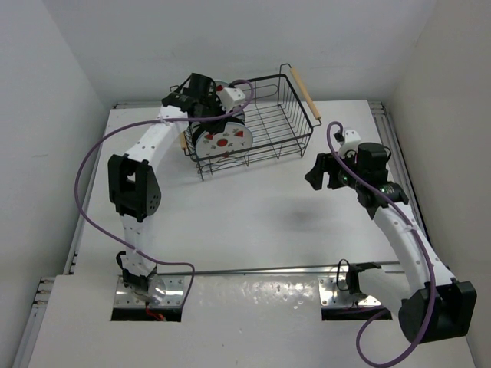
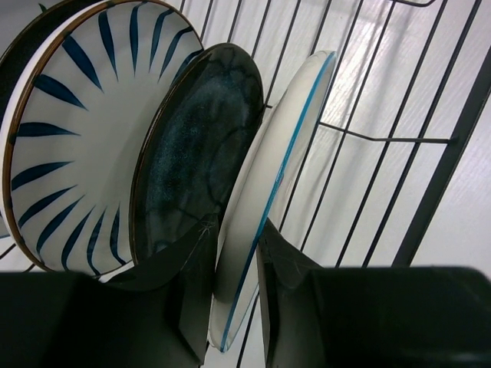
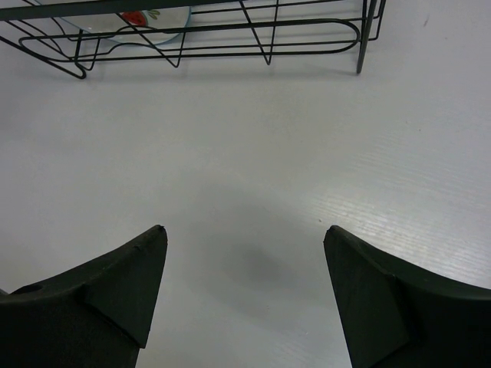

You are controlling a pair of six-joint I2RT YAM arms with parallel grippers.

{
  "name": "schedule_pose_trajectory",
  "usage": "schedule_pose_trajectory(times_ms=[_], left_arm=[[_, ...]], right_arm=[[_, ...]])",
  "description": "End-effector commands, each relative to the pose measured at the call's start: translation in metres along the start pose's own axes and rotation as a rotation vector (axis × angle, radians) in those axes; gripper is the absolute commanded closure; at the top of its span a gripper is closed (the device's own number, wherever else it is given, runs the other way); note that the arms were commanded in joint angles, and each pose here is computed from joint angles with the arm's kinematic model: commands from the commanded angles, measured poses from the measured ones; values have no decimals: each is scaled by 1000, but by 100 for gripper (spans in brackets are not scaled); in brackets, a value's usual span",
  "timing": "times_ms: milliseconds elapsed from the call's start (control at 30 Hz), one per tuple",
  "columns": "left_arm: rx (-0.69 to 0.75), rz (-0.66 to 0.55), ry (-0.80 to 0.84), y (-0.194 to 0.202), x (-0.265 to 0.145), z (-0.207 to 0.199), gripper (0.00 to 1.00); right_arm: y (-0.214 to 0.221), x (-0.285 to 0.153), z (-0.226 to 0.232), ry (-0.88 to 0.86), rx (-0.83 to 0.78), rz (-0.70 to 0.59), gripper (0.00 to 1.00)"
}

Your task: Unload the plates from the dish rack

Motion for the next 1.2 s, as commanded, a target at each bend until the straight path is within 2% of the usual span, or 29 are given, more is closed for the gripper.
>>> schedule_pose_trajectory(times_ms=[0,200,300,367,467,500,567,633,1067,1100,1133,1167], left_arm=[[-8,38,6,5,3,-8,70],[22,29,12,-3,4,-14,83],[19,35,31,-1,5,-18,97],[26,42,46,1,7,-22,100],[38,49,65,3,9,-26,99],[42,54,74,4,9,-28,82],[50,71,72,7,11,-29,73],[48,82,60,10,12,-26,70],[57,94,63,14,20,-27,70],[55,97,60,15,20,-26,73],[52,98,57,14,20,-26,84],[47,97,48,14,20,-24,89]], right_arm=[[-2,-3,2,-1,-5,-25,18],[1,-4,-1,12,-4,-25,18],[0,-4,-1,13,-3,-28,18],[0,-5,0,11,-6,-30,18],[0,-5,0,11,-10,-29,17],[1,-5,-1,14,-11,-25,17],[2,-6,-1,14,-13,-24,17],[2,-6,-1,14,-12,-24,16],[2,-6,1,9,-12,-21,16],[2,-5,1,9,-10,-20,16],[3,-5,0,11,-8,-18,16],[2,-6,1,9,-7,-20,16]])
Point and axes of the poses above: each gripper's point midway between its finger pads, its own x axis out along the fingers, its own z axis along the line the jaws close on, y = z × x, the point moved 1 cm from there along -x, back along the fingers, and after that the axes turned 13 degrees about x, right-handed, at the moved point
